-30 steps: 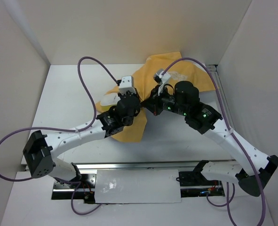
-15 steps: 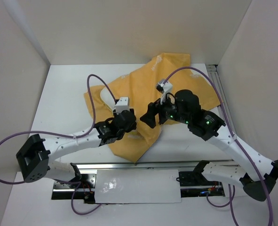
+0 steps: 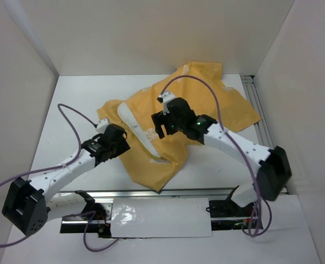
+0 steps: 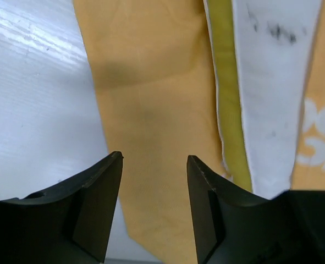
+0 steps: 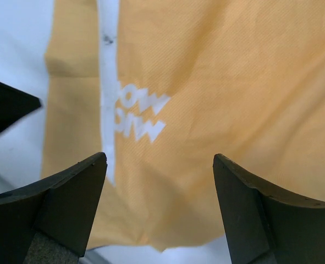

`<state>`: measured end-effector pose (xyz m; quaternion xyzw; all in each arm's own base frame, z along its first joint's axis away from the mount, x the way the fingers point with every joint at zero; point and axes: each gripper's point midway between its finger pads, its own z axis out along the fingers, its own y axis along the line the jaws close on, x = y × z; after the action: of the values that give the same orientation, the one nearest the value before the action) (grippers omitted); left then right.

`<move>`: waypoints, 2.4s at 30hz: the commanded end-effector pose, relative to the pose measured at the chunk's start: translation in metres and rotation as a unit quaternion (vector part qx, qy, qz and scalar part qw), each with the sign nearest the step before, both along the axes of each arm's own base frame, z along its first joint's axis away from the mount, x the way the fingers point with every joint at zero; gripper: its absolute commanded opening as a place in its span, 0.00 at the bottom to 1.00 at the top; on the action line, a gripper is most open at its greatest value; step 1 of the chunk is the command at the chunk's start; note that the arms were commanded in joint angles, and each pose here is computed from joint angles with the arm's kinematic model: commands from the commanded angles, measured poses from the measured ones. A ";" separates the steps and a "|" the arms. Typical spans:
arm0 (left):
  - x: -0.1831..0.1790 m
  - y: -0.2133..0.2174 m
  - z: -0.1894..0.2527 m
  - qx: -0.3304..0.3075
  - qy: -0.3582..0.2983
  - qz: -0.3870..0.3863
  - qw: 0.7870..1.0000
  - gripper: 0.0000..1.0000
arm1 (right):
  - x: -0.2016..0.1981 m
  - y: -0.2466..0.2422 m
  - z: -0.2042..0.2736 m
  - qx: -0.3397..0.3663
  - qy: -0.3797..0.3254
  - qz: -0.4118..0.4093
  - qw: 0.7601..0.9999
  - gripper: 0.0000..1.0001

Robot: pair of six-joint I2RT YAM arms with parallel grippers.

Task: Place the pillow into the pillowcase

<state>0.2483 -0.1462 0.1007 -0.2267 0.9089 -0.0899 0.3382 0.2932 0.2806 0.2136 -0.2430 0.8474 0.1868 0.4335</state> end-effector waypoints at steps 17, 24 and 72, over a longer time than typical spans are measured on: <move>0.155 0.017 0.015 -0.194 -0.083 -0.035 0.977 0.62 | 0.158 0.125 -0.059 -0.091 -0.058 0.035 0.994 0.78; 0.172 0.002 -0.001 -0.224 -0.082 -0.039 0.970 0.51 | 0.169 0.127 -0.068 -0.089 -0.056 0.005 0.994 0.17; 0.131 -0.025 0.039 -0.072 -0.116 -0.094 0.986 0.45 | 0.125 0.040 0.026 0.005 -0.017 -0.034 0.999 0.51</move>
<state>0.4009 -0.2158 0.1628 -0.1319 0.8375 -0.3223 0.4212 0.4173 0.3386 0.2414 -0.2296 0.8366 0.2091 0.4513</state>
